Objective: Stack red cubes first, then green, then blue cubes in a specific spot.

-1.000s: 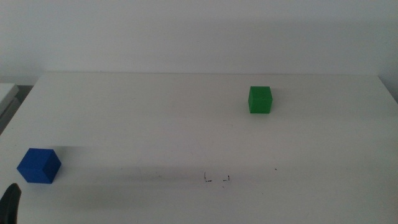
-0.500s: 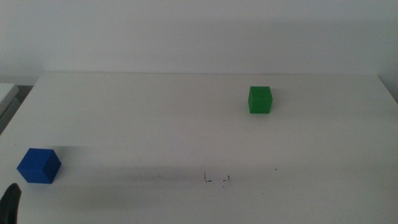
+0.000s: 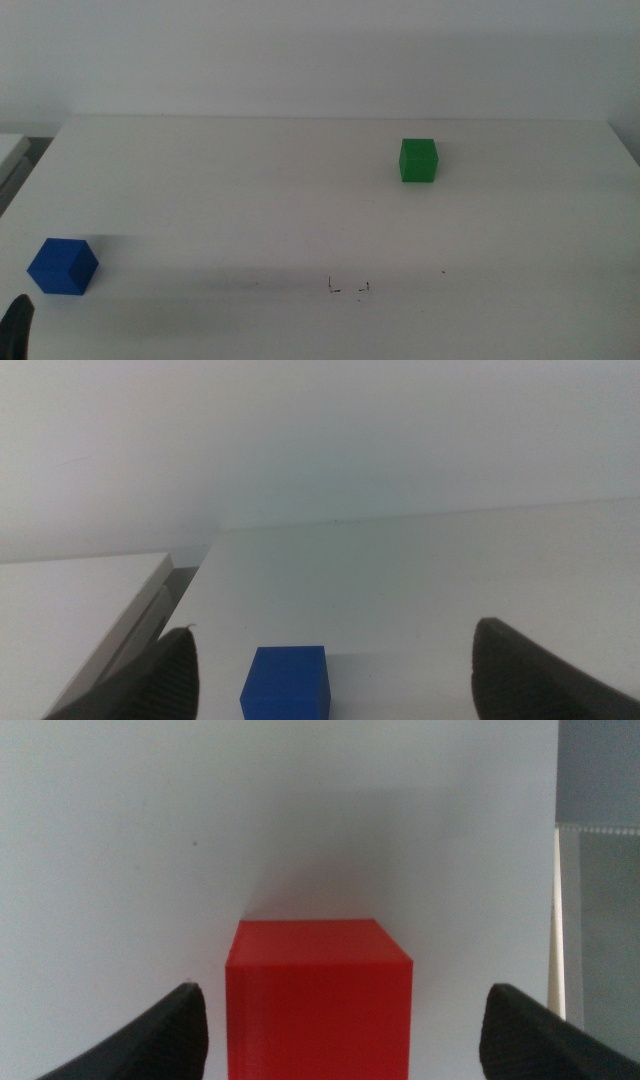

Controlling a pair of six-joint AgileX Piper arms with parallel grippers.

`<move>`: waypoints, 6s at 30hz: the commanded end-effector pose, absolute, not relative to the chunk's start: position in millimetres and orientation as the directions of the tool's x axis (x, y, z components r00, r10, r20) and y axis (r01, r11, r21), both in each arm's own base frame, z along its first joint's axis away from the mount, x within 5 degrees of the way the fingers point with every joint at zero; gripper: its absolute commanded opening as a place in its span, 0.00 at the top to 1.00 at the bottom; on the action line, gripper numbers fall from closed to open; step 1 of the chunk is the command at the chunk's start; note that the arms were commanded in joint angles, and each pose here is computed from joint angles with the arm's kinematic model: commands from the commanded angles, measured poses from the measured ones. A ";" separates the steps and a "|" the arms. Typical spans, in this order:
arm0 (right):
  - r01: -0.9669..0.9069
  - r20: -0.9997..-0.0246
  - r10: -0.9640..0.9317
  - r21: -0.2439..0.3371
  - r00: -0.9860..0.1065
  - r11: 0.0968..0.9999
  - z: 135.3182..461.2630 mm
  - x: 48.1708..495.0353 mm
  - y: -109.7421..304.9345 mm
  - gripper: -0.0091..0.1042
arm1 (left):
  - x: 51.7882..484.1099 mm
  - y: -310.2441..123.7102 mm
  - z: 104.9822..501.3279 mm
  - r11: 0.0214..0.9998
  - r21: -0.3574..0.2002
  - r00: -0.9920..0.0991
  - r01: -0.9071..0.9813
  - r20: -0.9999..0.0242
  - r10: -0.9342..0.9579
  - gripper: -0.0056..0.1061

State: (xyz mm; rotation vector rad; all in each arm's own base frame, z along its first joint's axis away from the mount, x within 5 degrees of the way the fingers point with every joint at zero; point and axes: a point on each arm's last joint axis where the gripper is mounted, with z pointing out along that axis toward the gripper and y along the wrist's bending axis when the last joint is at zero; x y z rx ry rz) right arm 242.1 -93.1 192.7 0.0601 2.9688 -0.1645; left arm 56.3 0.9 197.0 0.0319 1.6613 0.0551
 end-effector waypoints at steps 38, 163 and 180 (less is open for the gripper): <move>0.132 -0.218 0.108 -0.096 -0.970 0.987 277.8 310.7 121.8 0.80 | 56.2 0.9 198.6 0.999 0.049 -0.074 -0.014 -0.996 0.048 0.12; -0.118 -0.533 -0.123 -0.043 -0.837 0.992 275.6 336.4 275.8 0.82 | 56.2 0.9 198.6 0.999 0.049 -0.074 -0.014 -0.996 0.048 0.12; -0.173 -0.570 -0.160 -0.032 -0.806 0.984 252.4 299.2 295.2 0.82 | 56.2 0.9 198.6 0.999 0.049 -0.074 -0.014 -0.996 0.048 0.12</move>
